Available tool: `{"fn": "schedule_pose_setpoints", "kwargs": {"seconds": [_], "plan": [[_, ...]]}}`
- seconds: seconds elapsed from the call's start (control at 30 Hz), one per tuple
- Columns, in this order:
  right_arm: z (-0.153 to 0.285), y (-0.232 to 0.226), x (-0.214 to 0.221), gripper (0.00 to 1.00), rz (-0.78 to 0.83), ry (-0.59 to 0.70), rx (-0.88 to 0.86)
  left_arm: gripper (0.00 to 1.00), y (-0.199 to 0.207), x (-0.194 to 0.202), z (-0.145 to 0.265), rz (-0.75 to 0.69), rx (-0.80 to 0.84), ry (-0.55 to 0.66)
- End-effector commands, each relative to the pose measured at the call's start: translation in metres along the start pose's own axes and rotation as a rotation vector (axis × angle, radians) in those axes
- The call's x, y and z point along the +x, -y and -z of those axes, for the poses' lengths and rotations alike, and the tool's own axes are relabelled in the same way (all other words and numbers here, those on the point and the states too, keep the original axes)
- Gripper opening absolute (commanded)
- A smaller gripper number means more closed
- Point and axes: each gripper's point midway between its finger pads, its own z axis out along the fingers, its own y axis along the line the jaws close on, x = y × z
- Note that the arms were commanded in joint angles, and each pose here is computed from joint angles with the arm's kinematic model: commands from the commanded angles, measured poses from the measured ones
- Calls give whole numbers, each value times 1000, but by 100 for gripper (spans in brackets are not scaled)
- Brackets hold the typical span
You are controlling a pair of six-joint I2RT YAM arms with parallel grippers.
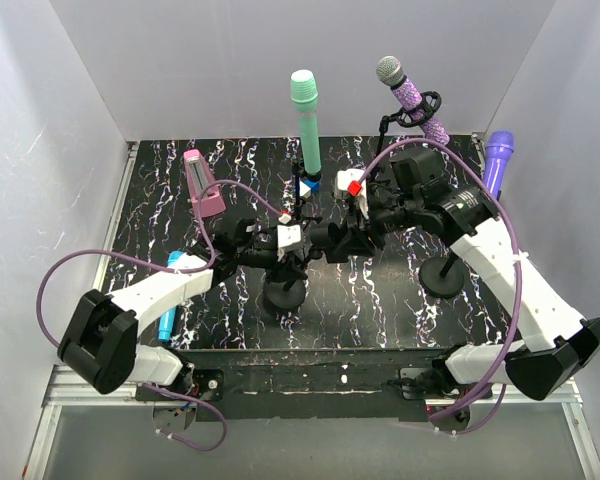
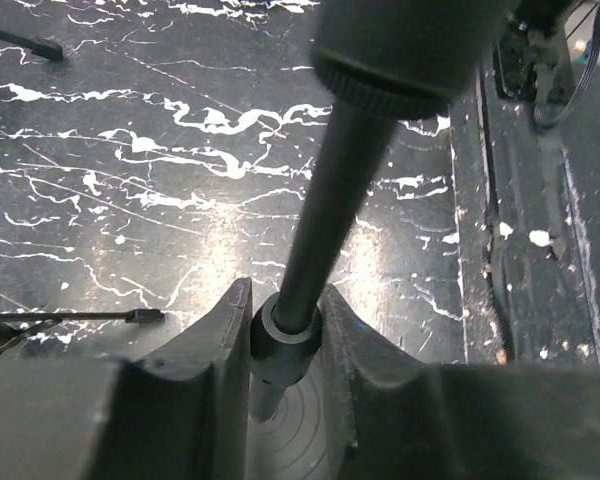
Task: Remove the microphone from the stand
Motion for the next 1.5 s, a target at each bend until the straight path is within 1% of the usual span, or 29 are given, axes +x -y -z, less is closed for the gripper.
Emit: {"fn": "schedule_pose_setpoints", "kwargs": {"seconds": [0.0, 0.03, 0.1, 0.17, 0.2, 0.23, 0.27, 0.33, 0.37, 0.43, 0.47, 0.53, 0.57, 0.6, 0.67, 0.73, 0.8, 0.87, 1.0, 1.1, 1.13, 1.17, 1.2, 1.27, 1.33, 1.37, 1.4, 1.43, 1.47], "plan": [[1, -9, 31, 1, -72, -101, 11, 0, 10, -11, -7, -22, 78, 27], [2, -6, 30, 1, -102, -95, 45, 0, 3, -11, -6, -17, 16, 23], [6, 4, 24, 1, -217, -67, 133, 0, -22, -20, -2, 14, -225, 27], [11, 12, 22, 1, -391, -53, 210, 0, -58, -25, 23, 73, -602, 39], [12, 11, 22, 1, -488, -52, 205, 0, -77, -27, 47, 140, -812, 57], [12, 7, 22, 1, -581, -60, 179, 0, -83, -21, 59, 248, -935, 51], [12, 3, 22, 1, -673, -73, 149, 0, -82, -11, 61, 327, -961, 7], [3, -4, 30, 1, -789, -137, 61, 0, -71, 1, 49, 457, -914, -48], [1, -7, 32, 1, -810, -156, 28, 0, -64, 3, 43, 479, -867, -49], [-2, -7, 36, 1, -816, -172, 3, 0, -45, -2, 25, 415, -694, -45], [-2, -4, 37, 1, -757, -167, 5, 7, -35, -4, 18, 341, -605, -53], [-1, 5, 35, 1, -665, -133, 53, 51, -30, 0, 19, 238, -551, -94], [1, 9, 33, 1, -600, -109, 71, 66, -27, 1, 21, 177, -518, -110], [2, 12, 32, 1, -525, -83, 86, 71, -23, 2, 22, 125, -469, -117], [4, 15, 27, 1, -382, -25, 102, 73, -12, 3, 29, 52, -336, -98], [5, 13, 27, 1, -210, 12, 85, 71, -7, 2, 38, 9, -213, -63], [4, 13, 31, 1, -116, 22, 83, 67, 7, 9, 37, -4, -93, -110], [2, 9, 35, 1, -49, 27, 57, 62, 15, 7, 31, -21, -2, -108], [-3, 12, 41, 1, -8, 17, 47, 54, 20, -10, 16, -43, 118, -10], [-4, 12, 42, 1, 11, 16, 48, 50, 14, -10, 6, -29, 133, 12], [-4, 12, 42, 1, 14, 15, 51, 46, 11, -8, 3, -25, 136, 7], [-3, 12, 42, 1, 13, 12, 51, 38, 10, -7, 1, -23, 139, 4], [-3, 11, 42, 1, 10, 8, 51, 27, 7, -7, 0, -28, 136, 3], [-1, 12, 40, 1, -4, 11, 60, 0, 2, -8, 0, -28, 117, -6], [1, 21, 33, 1, -150, 14, 133, 0, -8, -16, 2, -18, 42, -3], [4, 27, 29, 1, -236, 10, 177, 0, -16, -21, 3, -5, -39, 5], [6, 30, 26, 1, -332, -1, 208, 0, -38, -33, 9, 42, -237, 32], [9, 30, 22, 1, -424, -22, 220, 0, -62, -45, 24, 49, -483, 68], [11, 26, 23, 1, -527, -62, 216, 0, -69, -55, 29, 67, -652, 84]]}}
